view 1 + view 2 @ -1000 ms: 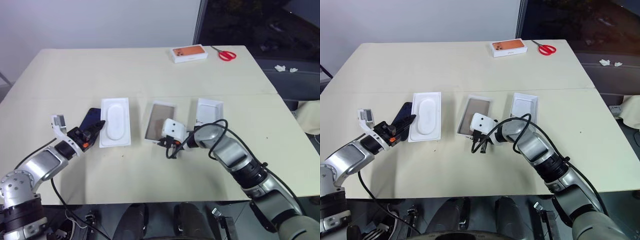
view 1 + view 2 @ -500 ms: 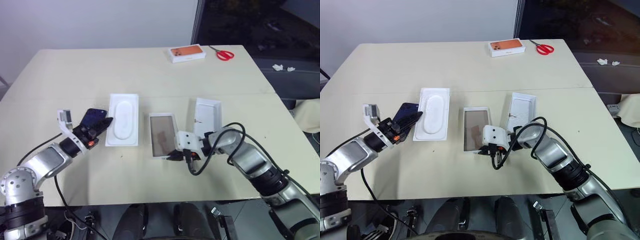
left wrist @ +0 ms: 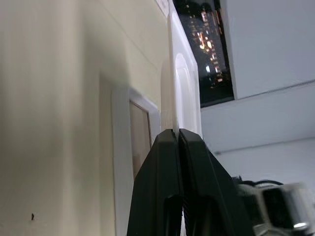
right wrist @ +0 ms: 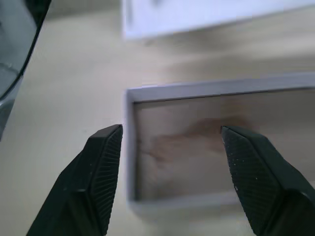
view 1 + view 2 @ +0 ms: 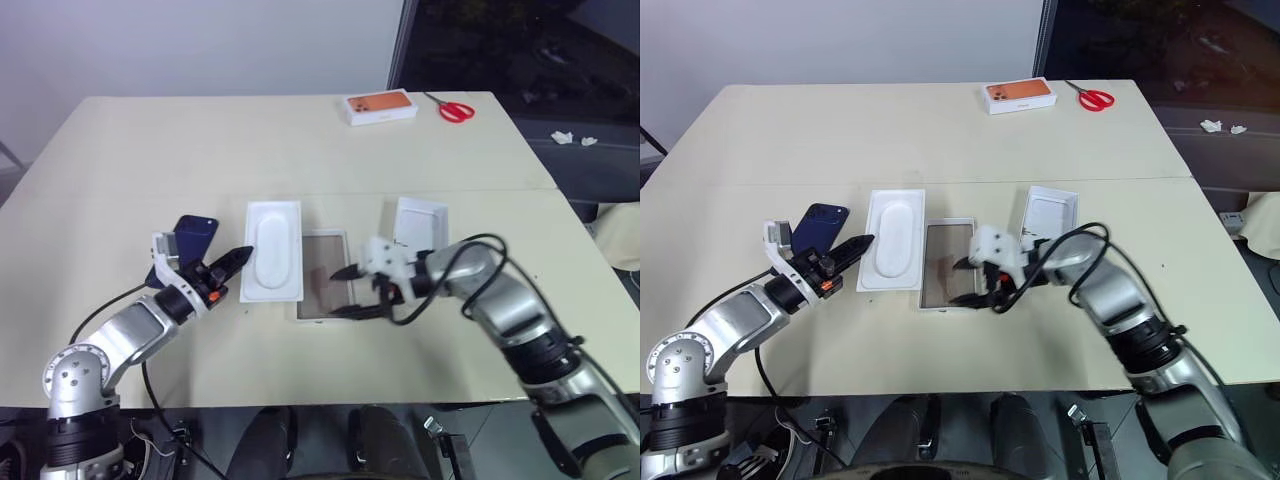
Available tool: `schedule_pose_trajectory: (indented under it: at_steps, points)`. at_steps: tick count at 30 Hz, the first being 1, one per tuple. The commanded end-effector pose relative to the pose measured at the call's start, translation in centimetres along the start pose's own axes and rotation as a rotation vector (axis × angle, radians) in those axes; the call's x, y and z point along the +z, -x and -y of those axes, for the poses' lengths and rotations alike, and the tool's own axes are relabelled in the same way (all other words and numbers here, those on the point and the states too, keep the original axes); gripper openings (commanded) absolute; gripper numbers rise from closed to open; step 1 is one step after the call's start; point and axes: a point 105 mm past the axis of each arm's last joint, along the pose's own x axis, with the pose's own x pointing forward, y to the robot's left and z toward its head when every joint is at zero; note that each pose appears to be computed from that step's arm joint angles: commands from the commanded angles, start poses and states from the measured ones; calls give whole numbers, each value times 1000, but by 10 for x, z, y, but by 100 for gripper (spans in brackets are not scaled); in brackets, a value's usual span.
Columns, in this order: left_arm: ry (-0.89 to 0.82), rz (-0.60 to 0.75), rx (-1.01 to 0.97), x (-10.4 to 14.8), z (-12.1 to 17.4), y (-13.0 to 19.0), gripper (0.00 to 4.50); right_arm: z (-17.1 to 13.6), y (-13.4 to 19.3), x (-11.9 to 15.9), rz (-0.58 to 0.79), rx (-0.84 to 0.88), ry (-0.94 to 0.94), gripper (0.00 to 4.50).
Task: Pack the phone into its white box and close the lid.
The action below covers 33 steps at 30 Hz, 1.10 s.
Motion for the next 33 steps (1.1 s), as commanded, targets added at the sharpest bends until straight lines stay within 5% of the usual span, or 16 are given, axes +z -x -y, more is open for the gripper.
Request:
schedule_pose_trajectory:
  at_steps: [1, 31, 33]
  points:
    - [-23, 13, -23, -1, 9, -3, 0, 4, 20, 15, 70, -19, 49, 330]
    - [-29, 4, 11, -8, 2, -10, 0, 7, 32, 5, 56, -51, 79, 330]
    - [-4, -70, 0, -32, 3, -27, 0, 13, 23, 3, 64, -98, 103, 330]
